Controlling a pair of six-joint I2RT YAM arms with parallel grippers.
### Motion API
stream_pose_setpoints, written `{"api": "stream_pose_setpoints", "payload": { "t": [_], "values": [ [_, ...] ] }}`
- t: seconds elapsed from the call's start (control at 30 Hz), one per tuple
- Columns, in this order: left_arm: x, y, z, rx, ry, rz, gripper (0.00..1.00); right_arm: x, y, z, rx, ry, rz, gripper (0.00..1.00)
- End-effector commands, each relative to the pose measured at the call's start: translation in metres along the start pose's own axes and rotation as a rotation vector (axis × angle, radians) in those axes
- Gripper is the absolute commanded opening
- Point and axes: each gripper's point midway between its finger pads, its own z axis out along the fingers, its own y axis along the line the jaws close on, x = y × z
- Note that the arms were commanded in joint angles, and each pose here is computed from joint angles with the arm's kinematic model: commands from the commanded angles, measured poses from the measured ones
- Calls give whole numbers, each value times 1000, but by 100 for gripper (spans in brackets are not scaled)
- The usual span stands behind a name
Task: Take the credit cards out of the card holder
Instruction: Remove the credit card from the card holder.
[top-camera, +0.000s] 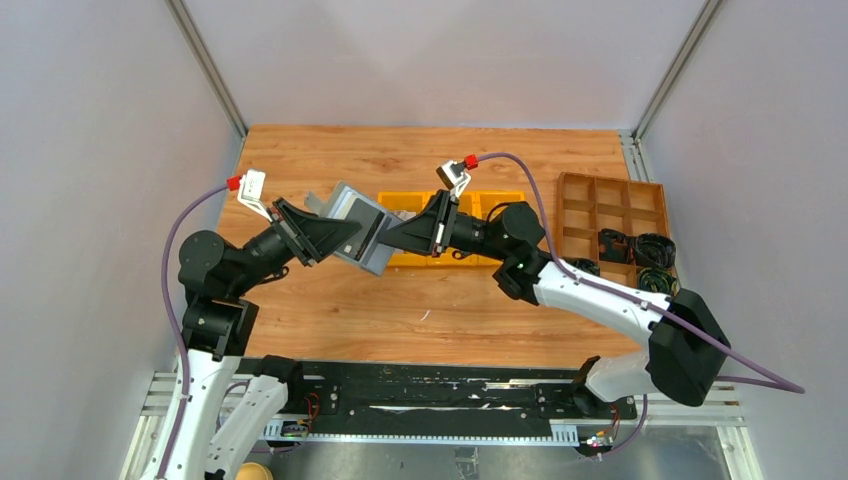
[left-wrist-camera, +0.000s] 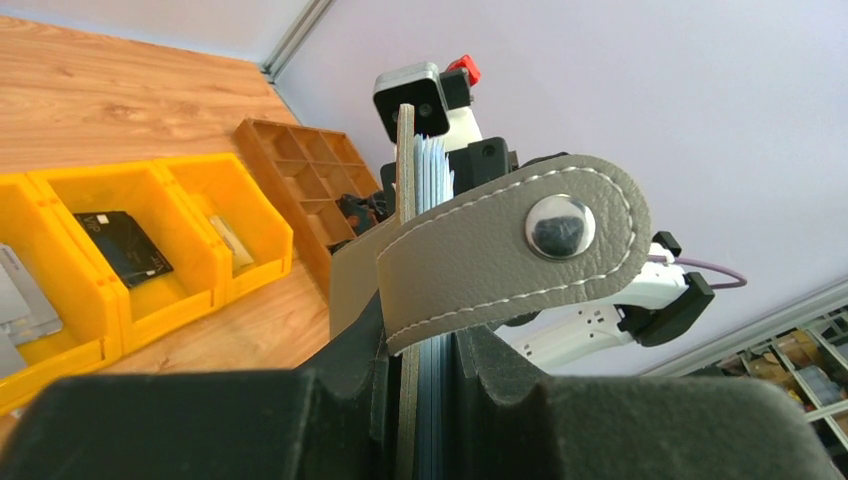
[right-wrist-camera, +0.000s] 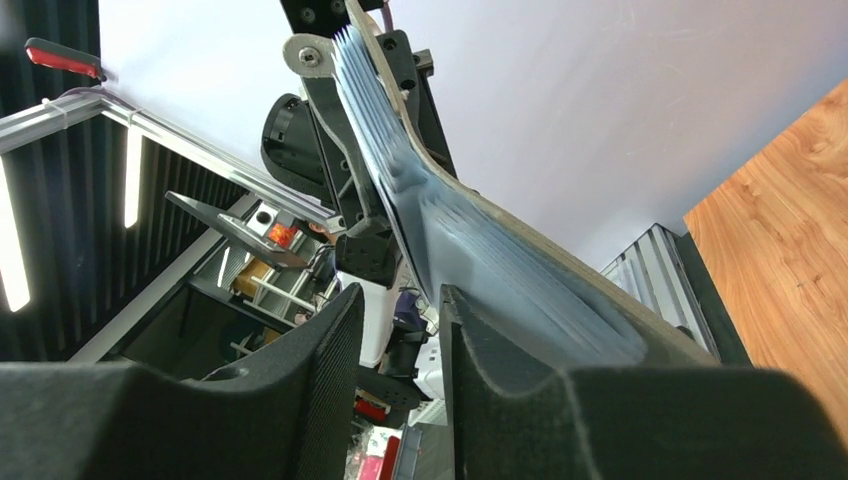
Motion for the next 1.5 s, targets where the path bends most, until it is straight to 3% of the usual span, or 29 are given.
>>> {"api": "stream_pose_setpoints", "payload": {
  "t": [0.0, 0.23, 0.3, 0.43, 0.63, 0.73, 0.93, 1.3, 1.33, 1.37, 1.47],
  "values": [
    [-7, -25, -5, 76, -13, 50, 21, -3, -2, 12, 25, 10, -13, 39],
    [2, -27, -9, 99, 20, 50, 24, -10, -1, 27, -28, 2, 15, 41],
    [4, -27, -9, 101, 28, 46, 26, -11, 1, 29, -37, 3, 16, 36],
    [5, -27, -9, 107, 33, 35, 31, -11, -2, 31, -32, 3, 29, 15],
    [5, -29, -9, 110, 33, 10, 40, -7, -6, 26, -33, -8, 43, 0],
    [-1, -34, -8, 124, 12, 9, 42, -5, -8, 20, -29, -14, 43, 0],
    [-10, -34, -7, 104, -22, 2, 35, 2, -16, 8, -12, -25, 52, 0],
    [-17, -24, -5, 47, -56, -13, 7, 3, -6, 0, -37, -38, 33, 0],
    [-17, -23, -6, 42, -57, -14, 4, 3, -5, 0, -41, -39, 31, 3],
    [-18, -23, -5, 38, -60, -14, 0, 3, -3, 1, -45, -39, 33, 15],
    [-18, -20, -5, 27, -61, -26, 0, 0, 6, 5, -81, -49, 26, 36]
  ]
}}
